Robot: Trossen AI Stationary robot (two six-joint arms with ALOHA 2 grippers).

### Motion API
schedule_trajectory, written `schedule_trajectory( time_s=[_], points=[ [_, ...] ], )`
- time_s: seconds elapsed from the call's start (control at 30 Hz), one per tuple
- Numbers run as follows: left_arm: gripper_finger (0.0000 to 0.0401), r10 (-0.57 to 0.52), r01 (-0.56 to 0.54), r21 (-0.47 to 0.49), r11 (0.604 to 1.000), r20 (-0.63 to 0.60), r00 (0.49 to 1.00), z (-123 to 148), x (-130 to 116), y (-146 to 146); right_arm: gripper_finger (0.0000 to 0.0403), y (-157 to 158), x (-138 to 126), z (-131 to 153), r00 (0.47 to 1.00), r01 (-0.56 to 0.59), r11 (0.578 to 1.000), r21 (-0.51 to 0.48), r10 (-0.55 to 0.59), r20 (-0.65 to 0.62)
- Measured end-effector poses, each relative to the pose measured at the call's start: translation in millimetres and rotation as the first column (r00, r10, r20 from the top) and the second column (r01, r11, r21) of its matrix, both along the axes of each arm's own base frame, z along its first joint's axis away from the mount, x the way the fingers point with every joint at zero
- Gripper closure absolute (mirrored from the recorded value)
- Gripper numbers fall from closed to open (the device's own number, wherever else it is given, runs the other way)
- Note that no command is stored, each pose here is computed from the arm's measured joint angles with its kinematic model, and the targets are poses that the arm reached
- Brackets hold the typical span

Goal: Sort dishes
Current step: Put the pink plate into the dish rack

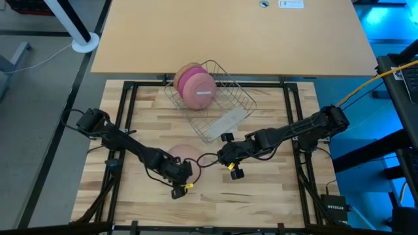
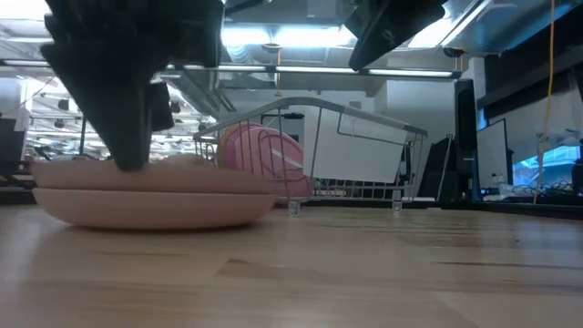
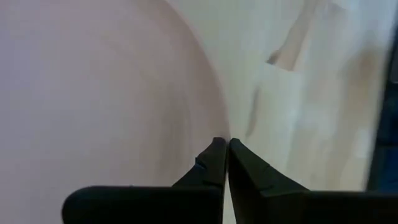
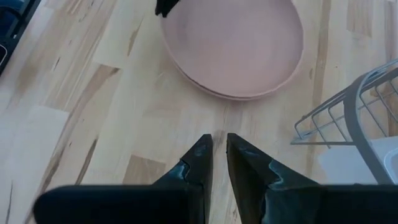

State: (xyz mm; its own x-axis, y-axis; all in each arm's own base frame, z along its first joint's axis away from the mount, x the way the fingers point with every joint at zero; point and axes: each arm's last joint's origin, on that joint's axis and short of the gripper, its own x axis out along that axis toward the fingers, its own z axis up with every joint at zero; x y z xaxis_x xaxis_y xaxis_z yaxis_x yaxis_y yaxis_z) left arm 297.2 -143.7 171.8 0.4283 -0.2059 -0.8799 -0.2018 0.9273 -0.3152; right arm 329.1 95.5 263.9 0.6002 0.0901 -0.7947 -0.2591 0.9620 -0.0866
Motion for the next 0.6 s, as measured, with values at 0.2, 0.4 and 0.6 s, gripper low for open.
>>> schedule_trajectory(
  time_s=[0.2, 0.4, 0.6],
  points=[
    [0.0401, 0.034, -0.029, -0.089, 0.996, 0.059, 0.998, 25.9, -5.9, 1.4, 0.035, -0.1, -0.3, 0.6, 1.0, -0.006, 1.0, -0.005, 0.006, 0.003],
    [0.0401, 0.048, -0.021, -0.152, 0.988, 0.175, 0.983, 64.7, -18.8, 7.7, 0.035, 0.3, 0.9, 1.5, 0.996, -0.086, 0.994, -0.064, 0.088, 0.025],
    [0.0401, 0.087, -0.037, -0.172, 0.984, 0.296, 0.951, 98.4, -34.0, 17.2, 0.035, 1.2, 4.4, 7.0, 0.983, -0.148, 0.982, -0.115, 0.159, 0.093]
  ],
)
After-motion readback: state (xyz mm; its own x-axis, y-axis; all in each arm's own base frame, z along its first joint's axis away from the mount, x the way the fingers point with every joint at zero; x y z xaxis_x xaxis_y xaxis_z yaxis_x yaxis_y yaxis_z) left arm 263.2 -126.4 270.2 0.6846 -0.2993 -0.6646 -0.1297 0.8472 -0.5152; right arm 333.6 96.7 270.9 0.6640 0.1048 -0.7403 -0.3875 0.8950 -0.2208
